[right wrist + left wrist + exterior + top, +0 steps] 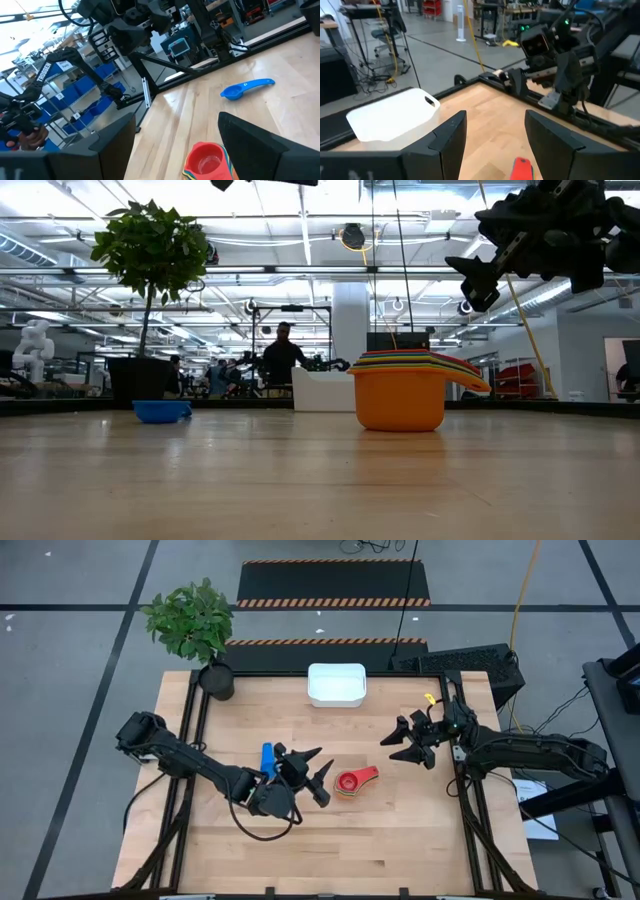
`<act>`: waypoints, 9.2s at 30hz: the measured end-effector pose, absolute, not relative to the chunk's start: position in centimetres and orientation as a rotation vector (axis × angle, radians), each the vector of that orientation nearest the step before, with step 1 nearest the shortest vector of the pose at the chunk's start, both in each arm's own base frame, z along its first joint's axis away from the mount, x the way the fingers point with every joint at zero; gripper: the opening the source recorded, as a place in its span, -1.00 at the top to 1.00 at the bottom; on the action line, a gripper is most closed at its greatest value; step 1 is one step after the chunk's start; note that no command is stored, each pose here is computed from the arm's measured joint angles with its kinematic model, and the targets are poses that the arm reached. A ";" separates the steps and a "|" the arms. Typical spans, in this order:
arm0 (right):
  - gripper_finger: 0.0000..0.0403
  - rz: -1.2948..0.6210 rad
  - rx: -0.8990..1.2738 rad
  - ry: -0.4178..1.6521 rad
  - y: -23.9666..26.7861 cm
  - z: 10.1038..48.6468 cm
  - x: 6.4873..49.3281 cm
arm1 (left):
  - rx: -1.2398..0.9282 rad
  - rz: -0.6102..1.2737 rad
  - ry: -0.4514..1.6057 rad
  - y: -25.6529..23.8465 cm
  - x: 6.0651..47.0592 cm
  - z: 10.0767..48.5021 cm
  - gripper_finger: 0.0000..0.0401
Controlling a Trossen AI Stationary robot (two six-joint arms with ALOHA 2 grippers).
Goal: Nest measuring cups in basket
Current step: Stack the blue measuring cup on top of the red measuring cup
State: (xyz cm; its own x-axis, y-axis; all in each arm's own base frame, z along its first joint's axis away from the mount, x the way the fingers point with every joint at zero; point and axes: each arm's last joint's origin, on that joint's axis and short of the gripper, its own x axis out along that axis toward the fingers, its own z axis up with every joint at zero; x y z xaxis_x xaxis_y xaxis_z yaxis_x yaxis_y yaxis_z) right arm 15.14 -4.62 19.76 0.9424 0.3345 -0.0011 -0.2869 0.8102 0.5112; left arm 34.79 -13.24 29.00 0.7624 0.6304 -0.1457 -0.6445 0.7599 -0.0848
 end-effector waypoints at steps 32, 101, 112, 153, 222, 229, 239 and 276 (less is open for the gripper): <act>-0.36 0.373 0.550 0.144 -4.4 19.4 15.0 | 0.121 0.587 1.246 -17.1 35.6 19.7 -0.01; -0.36 0.361 0.492 0.211 -4.4 18.4 14.9 | -0.703 0.973 1.485 -2.4 32.5 16.1 -0.01; -0.36 0.366 0.518 0.175 -4.4 18.9 15.0 | -0.684 0.951 1.479 -3.6 31.3 14.0 0.01; -0.36 0.294 -0.615 -0.222 4.9 21.4 14.7 | 0.149 -0.139 0.570 -19.0 39.5 28.5 0.93; 1.00 0.183 -0.958 0.082 9.6 23.3 15.6 | 0.228 0.359 0.571 -18.9 38.0 27.7 0.08; 1.00 0.186 -0.993 -0.069 8.4 21.9 14.2 | 0.145 0.396 0.592 -18.8 37.2 27.8 -0.09; 1.00 0.138 -1.144 -0.155 5.1 17.4 13.6 | 0.152 0.394 0.601 -18.8 37.1 27.8 -0.07; 1.00 0.255 -1.074 -0.043 0.9 13.4 17.4 | 0.099 0.401 0.590 -19.0 37.0 27.7 -0.07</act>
State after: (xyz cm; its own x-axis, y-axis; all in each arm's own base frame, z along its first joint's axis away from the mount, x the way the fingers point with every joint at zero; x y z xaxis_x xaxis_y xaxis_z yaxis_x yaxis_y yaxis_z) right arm 17.36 0.90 13.42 0.9698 0.2272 -0.0891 -0.1857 0.4505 -0.8733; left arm 37.04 -19.03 27.70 0.7561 0.3956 -0.5214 -0.3396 0.9181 0.2043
